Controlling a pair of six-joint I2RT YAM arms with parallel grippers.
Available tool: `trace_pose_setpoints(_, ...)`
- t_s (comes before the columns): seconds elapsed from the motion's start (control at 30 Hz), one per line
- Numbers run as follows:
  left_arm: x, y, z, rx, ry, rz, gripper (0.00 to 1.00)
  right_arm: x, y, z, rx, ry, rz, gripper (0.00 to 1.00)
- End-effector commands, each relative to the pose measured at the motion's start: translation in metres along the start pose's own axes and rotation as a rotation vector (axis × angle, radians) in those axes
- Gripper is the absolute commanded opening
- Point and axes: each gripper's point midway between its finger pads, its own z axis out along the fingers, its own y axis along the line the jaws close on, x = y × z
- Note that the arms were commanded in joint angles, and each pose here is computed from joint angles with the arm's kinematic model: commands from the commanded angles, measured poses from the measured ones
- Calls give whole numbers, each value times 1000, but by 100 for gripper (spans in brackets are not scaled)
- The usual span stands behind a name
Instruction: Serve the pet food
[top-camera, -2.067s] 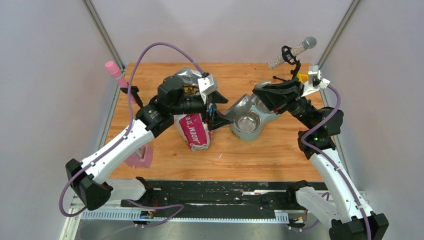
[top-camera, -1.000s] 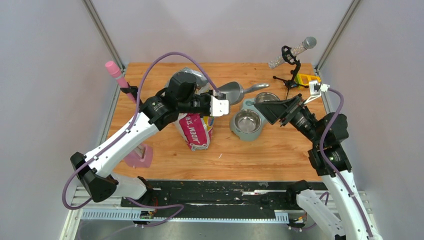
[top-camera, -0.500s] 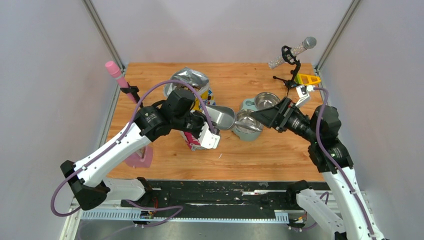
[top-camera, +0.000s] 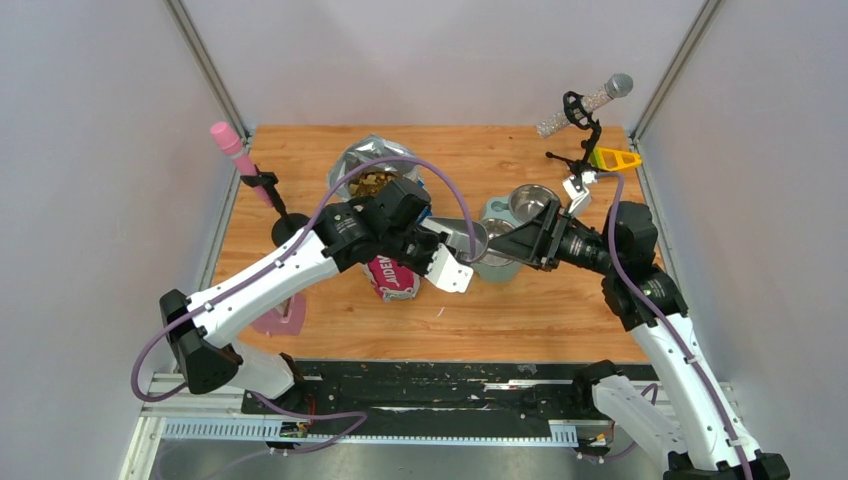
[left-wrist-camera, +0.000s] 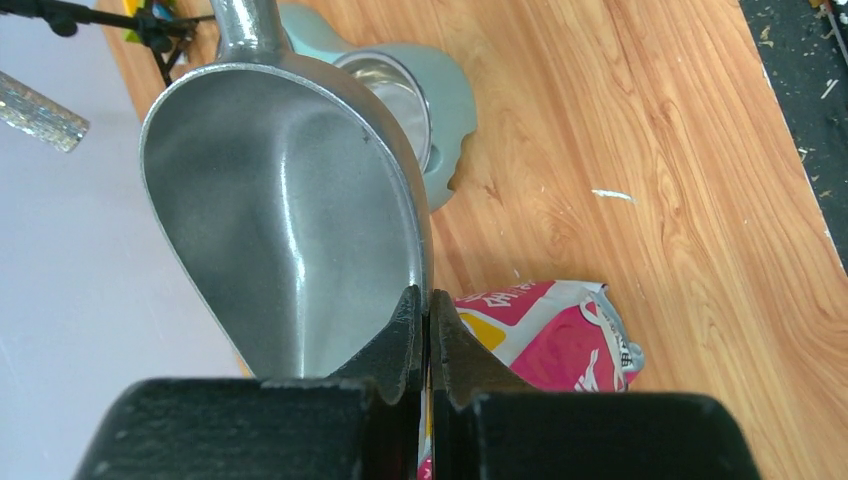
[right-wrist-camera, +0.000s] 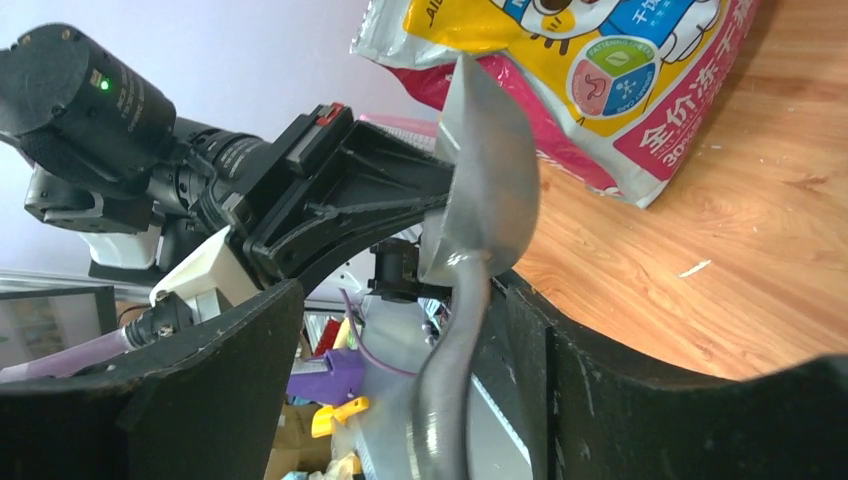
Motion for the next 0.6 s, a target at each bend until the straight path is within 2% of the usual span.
trace_pose_setpoints(0.0, -13, 22, -6, -67, -17, -27, 0, 11, 2, -2, -12, 49, 26, 71)
trace_pose_setpoints(0.13, -12, 23, -3, -65, -12, -41, 0, 13, -4, -3, 16, 51, 36, 61)
trace_pose_setpoints(0.27, -12, 24, -1, -65, -11, -55, 0, 14, -5, -4, 29, 50, 31, 59)
trace_pose_setpoints(0.43, -12, 21, 0, -53, -14, -44, 0, 10, -11, -4, 65, 32, 13, 40)
trace_pose_setpoints(0.5, -14, 17, 0, -35, -22, -33, 0, 7, -14, -3, 78, 22, 10, 39)
trace_pose_setpoints(0.57, -16, 14, -1, -25, -32, -21, 0, 6, -16, -2, 84, 23, 13, 42)
